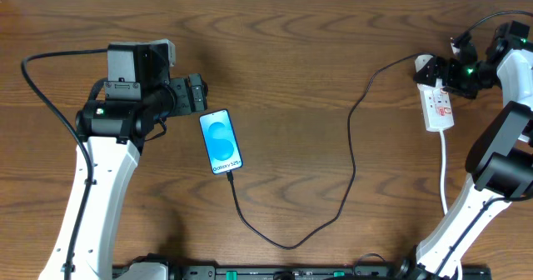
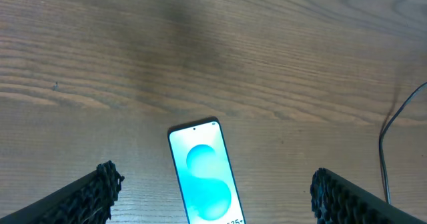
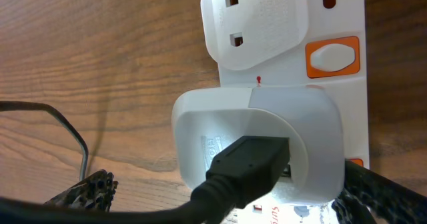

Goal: Plug charger to phone and switch on socket

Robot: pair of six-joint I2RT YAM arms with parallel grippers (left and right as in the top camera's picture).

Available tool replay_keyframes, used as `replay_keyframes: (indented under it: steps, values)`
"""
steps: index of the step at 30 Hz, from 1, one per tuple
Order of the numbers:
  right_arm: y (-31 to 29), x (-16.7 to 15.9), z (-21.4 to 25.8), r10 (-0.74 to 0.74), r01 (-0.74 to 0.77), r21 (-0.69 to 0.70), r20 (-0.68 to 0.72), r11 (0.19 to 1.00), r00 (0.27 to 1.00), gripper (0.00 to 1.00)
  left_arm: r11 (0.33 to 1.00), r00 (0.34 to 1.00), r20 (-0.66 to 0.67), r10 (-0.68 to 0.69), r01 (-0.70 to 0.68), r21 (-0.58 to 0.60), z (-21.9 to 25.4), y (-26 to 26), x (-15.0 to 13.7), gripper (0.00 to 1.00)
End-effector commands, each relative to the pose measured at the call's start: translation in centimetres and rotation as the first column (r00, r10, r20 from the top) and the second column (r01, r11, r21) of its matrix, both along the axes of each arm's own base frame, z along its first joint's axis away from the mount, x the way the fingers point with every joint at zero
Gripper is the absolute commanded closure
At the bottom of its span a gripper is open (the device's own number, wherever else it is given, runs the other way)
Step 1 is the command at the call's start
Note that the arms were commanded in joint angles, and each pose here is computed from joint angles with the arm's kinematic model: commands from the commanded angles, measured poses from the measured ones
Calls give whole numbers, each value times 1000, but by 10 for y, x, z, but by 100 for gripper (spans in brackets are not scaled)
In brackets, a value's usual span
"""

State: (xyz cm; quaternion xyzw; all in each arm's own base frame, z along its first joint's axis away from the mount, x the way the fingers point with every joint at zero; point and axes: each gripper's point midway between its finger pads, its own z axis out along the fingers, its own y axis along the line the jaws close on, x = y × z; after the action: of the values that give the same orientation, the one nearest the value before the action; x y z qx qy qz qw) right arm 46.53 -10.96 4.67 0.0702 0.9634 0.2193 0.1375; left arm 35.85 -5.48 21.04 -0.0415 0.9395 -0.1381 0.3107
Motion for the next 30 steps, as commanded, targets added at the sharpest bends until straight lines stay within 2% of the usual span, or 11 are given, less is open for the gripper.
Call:
replay_keyframes:
  steps: [1,17,25,30]
  values:
    - [39,-9,-10,28,-20,145,-54,989,998,1,1000,1000,12,-13,12,17,2,1,1,7]
    - [35,-9,-8,17,-10,144,-54,990,998,1,1000,1000,12,-13,12,17,2,1,1,7]
    - [-2,-15,7,-75,82,95,-71,992,995,1,1000,1000,11,-13,12,17,2,1,1,7]
    - [-27,-26,24,-122,124,19,-86,992,989,1,1000,1000,12,-13,12,17,2,1,1,7]
